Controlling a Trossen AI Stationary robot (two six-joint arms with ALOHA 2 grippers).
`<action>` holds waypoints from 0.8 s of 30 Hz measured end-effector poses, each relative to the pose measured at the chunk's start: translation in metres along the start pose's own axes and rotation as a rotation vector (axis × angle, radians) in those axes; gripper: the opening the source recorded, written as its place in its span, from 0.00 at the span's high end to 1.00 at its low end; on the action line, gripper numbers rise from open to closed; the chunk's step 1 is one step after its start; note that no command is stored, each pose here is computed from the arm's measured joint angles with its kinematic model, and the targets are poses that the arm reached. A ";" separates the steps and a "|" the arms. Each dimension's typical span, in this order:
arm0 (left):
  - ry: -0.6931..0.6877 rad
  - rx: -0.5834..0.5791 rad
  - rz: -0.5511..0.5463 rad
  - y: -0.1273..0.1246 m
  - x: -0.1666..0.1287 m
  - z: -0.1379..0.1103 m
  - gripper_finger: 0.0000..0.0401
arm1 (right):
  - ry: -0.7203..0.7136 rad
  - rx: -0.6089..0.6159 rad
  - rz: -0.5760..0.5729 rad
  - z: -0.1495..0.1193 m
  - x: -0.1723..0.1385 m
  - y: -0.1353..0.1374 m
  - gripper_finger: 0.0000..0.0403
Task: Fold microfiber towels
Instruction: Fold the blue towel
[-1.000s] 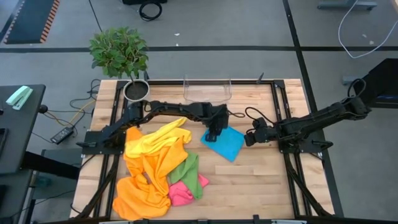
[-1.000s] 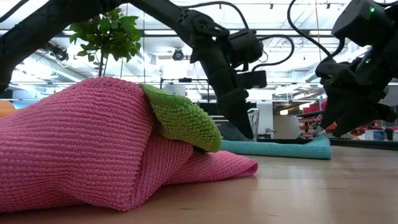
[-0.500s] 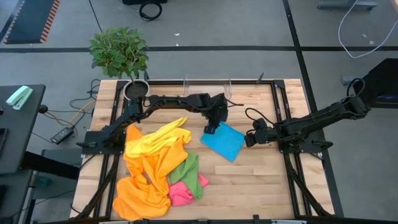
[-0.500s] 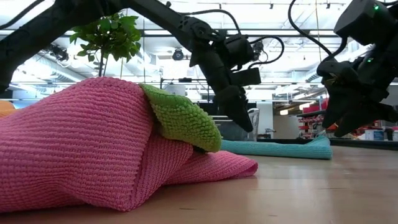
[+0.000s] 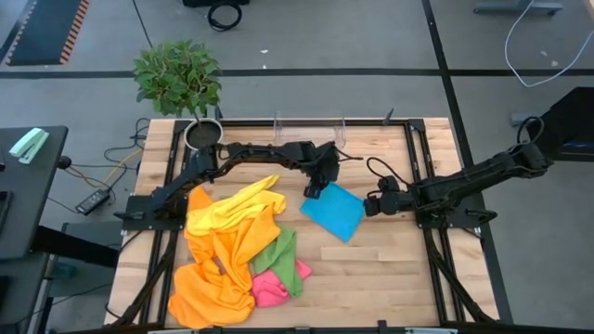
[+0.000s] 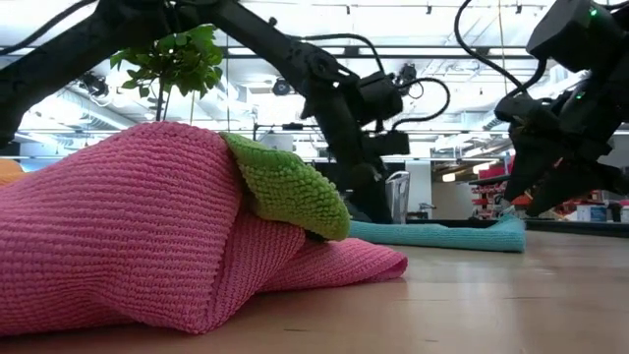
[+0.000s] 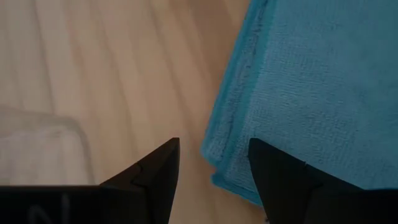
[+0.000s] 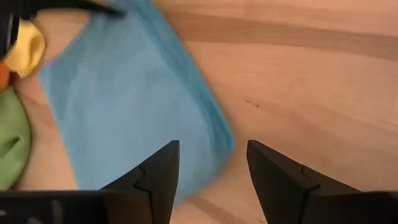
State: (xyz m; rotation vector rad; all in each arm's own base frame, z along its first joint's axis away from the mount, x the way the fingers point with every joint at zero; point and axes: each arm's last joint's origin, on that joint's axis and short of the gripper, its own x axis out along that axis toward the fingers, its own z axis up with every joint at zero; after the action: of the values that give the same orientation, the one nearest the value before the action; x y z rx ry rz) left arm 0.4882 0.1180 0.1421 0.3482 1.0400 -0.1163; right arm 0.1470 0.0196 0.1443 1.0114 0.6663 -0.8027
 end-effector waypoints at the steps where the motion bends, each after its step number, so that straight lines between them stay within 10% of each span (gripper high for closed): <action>1: -0.008 -0.011 -0.001 0.000 0.000 0.001 0.50 | -0.008 0.013 -0.003 0.000 0.001 0.001 0.51; 16: 0.044 -0.022 -0.067 -0.013 0.001 -0.001 0.60 | 0.024 0.021 -0.031 -0.010 0.022 0.007 0.53; 24: 0.043 -0.055 -0.056 -0.013 0.002 0.000 0.61 | 0.023 -0.019 -0.022 -0.009 0.021 0.008 0.81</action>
State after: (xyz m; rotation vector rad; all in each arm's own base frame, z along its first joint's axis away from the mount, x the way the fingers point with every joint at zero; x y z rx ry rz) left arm 0.4856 0.1059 0.1374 0.2729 1.0936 -0.1309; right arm 0.1639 0.0248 0.1274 0.9994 0.7046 -0.8034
